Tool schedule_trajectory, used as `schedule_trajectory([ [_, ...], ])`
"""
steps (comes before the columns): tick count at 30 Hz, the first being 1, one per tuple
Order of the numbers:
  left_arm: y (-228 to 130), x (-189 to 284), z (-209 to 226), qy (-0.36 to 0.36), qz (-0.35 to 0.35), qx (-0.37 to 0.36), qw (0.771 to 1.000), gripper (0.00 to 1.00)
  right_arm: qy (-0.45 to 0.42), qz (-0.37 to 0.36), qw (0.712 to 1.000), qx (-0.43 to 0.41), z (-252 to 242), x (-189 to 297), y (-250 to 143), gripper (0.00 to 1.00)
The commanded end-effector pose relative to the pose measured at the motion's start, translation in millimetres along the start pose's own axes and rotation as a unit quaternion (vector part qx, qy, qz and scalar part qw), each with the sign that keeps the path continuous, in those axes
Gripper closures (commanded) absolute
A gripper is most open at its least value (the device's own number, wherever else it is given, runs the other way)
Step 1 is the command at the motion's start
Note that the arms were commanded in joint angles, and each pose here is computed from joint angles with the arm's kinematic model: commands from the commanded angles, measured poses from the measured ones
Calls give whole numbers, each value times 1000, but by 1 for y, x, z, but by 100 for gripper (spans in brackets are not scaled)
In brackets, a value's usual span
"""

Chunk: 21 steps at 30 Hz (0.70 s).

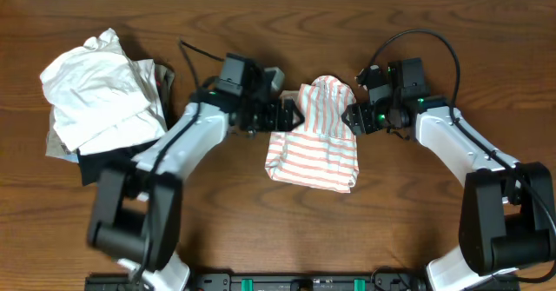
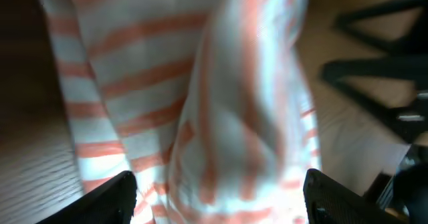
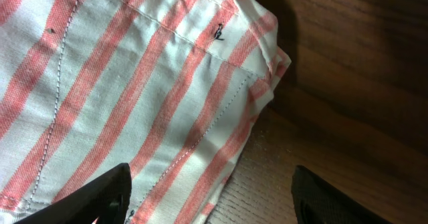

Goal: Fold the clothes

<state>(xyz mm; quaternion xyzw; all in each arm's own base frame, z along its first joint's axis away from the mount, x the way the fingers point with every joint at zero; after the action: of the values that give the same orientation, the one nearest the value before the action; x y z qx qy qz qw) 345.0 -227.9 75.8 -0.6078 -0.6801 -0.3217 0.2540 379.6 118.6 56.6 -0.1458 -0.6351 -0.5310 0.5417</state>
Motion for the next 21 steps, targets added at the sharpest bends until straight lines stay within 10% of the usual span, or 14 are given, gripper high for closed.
schedule_trajectory([
  [1, -23, -31, 19, 7, 54, 7, 999, 19, 5, -16, 1000, 4, 2, 7, 11, 26],
  [21, -42, -64, 48, 43, 95, 79, 991, 30, 8, -10, 1000, 1, 3, 7, 8, 26],
])
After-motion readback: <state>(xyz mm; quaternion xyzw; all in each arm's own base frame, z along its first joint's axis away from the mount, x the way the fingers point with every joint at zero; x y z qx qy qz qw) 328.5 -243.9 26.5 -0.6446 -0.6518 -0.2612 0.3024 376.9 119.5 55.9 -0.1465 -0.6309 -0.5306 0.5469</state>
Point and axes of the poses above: each gripper's point midway between its finger pads, its own x axis back along the fingers, its own z axis along the line the jaws close on, y = z × x, the point moved 1 cm from there along x, back along the fingers, and after that the axes turned 11 degrees about x, right-handed, at the moved point
